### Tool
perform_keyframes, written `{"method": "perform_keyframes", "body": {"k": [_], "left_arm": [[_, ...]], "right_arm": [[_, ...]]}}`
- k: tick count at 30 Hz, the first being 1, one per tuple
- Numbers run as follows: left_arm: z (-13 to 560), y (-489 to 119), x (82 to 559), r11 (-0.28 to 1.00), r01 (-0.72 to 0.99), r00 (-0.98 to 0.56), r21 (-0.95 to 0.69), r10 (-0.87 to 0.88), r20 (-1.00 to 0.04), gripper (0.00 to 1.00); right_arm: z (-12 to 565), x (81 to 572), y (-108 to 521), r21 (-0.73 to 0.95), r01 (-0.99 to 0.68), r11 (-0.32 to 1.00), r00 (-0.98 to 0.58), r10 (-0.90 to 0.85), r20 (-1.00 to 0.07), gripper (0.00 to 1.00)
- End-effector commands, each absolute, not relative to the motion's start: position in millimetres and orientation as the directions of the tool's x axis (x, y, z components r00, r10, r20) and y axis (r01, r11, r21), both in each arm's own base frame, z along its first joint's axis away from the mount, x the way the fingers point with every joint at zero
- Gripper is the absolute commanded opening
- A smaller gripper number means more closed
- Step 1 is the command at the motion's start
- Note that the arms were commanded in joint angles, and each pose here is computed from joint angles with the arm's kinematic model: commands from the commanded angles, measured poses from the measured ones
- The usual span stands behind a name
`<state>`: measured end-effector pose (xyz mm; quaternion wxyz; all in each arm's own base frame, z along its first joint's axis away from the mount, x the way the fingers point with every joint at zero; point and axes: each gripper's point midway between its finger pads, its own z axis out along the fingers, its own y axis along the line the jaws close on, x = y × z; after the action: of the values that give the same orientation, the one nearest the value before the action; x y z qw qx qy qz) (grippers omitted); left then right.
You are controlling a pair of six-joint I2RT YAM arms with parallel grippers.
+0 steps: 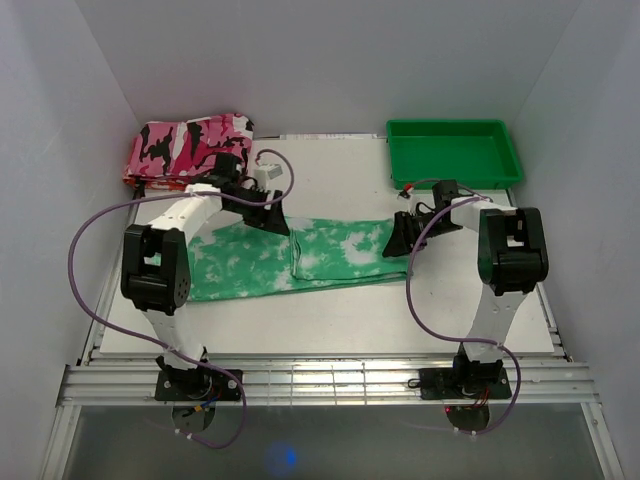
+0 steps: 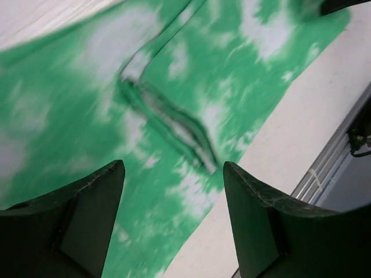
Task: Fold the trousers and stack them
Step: Fold the trousers
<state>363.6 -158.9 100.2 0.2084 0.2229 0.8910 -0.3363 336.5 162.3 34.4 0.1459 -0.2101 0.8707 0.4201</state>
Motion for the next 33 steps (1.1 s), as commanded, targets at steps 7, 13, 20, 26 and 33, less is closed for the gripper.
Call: {"method": "perform_keyframes", "body": {"k": [7,13,20,26,33], "left_arm": [[115,-290,326,0.406,0.619,-0.785,-0.672,0.343,-0.516,0.72],[65,-295,349,0.491,0.465,-0.885,-0.736,0.276,-0.375,0.68],[23,-268,362,0.549,0.365,-0.93,-0.752,0.241,-0.276,0.67],[44,-259,376,0.545,0.458,-0.889,-0.702,0.281,-0.361,0.7],[122,-256,344,0.432,0.595,-0.804,-0.678,0.339,-0.489,0.73]], "right_arm": [[51,298,152,0.702,-0.358,0.616,-0.932,-0.186,-0.311,0.58],[89,357,162,0.675,-0.467,0.571,-0.872,-0.168,-0.461,0.56],[30,384,155,0.645,-0.445,0.621,-0.887,-0.206,-0.413,0.56],[7,384,143,0.607,-0.441,0.661,-0.891,-0.245,-0.382,0.56],[104,372,157,0.644,-0.552,0.53,-0.828,-0.258,-0.497,0.56]]}}
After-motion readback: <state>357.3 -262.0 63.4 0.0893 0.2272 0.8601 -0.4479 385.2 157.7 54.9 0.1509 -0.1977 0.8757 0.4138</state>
